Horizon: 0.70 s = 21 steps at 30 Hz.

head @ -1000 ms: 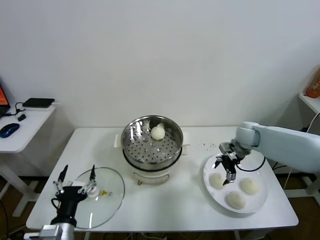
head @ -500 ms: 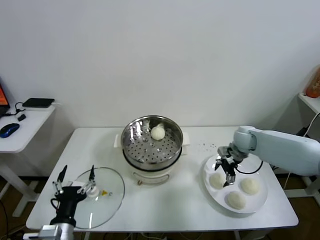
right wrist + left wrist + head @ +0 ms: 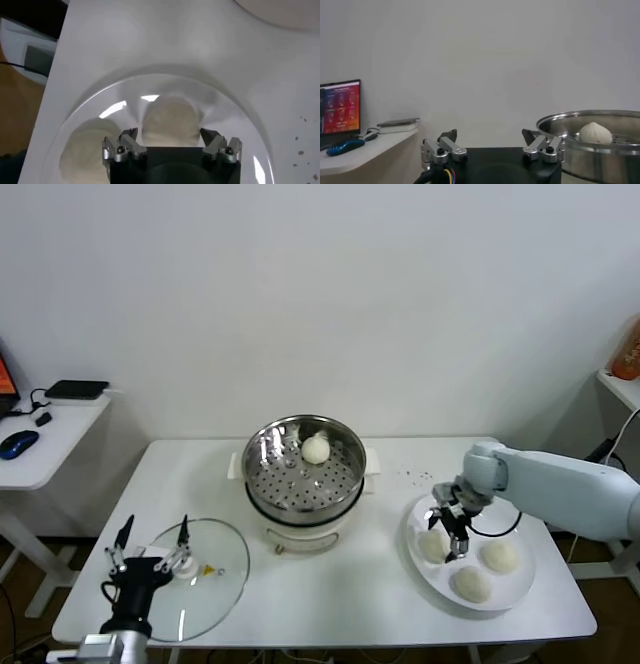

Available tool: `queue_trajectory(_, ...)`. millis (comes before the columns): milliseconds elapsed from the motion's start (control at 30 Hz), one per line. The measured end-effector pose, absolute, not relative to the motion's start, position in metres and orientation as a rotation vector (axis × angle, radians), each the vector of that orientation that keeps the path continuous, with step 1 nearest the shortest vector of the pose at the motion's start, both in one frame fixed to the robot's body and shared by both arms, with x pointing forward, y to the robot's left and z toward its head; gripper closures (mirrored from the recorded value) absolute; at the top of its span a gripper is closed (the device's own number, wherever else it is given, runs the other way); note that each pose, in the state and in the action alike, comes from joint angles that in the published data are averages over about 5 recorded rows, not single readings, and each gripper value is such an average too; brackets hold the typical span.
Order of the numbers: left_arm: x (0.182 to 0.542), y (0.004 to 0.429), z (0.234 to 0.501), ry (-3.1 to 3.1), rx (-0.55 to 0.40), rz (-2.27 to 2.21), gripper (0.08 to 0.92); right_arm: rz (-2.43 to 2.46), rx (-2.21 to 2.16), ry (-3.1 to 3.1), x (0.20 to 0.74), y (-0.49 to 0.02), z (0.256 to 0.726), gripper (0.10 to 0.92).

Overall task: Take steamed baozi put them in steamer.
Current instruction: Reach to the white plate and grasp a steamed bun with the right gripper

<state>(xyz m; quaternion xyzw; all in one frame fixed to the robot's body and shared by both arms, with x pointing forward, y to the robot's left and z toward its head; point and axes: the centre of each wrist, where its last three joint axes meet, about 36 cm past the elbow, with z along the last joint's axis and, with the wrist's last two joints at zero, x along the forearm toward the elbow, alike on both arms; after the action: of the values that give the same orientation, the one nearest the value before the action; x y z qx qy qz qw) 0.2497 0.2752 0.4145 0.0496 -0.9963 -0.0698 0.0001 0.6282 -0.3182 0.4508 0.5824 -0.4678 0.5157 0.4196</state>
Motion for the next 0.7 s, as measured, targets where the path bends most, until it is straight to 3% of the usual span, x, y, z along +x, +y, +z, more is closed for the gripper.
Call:
queue_trajectory(167, 0.2499, 0.2753, 0.4141, -3.129, 0.157, -0.219, 0.177, 1.290, 1.455, -1.171, 0.6281, -0.3201, 0.4473, 0.223)
queue_trajectory(433, 0.2507, 0.2754, 0.4142, -3.129, 0.158, -0.221, 0.177, 1.277, 1.454, -1.181, 0.6278, -0.3216, 0.4436, 0.328)
queue_trajectory(700, 0.2512, 0.2750, 0.4142, -3.128, 0.156, -0.224, 0.177, 1.263, 1.456, -1.197, 0.6281, -0.3242, 0.4458, 0.352)
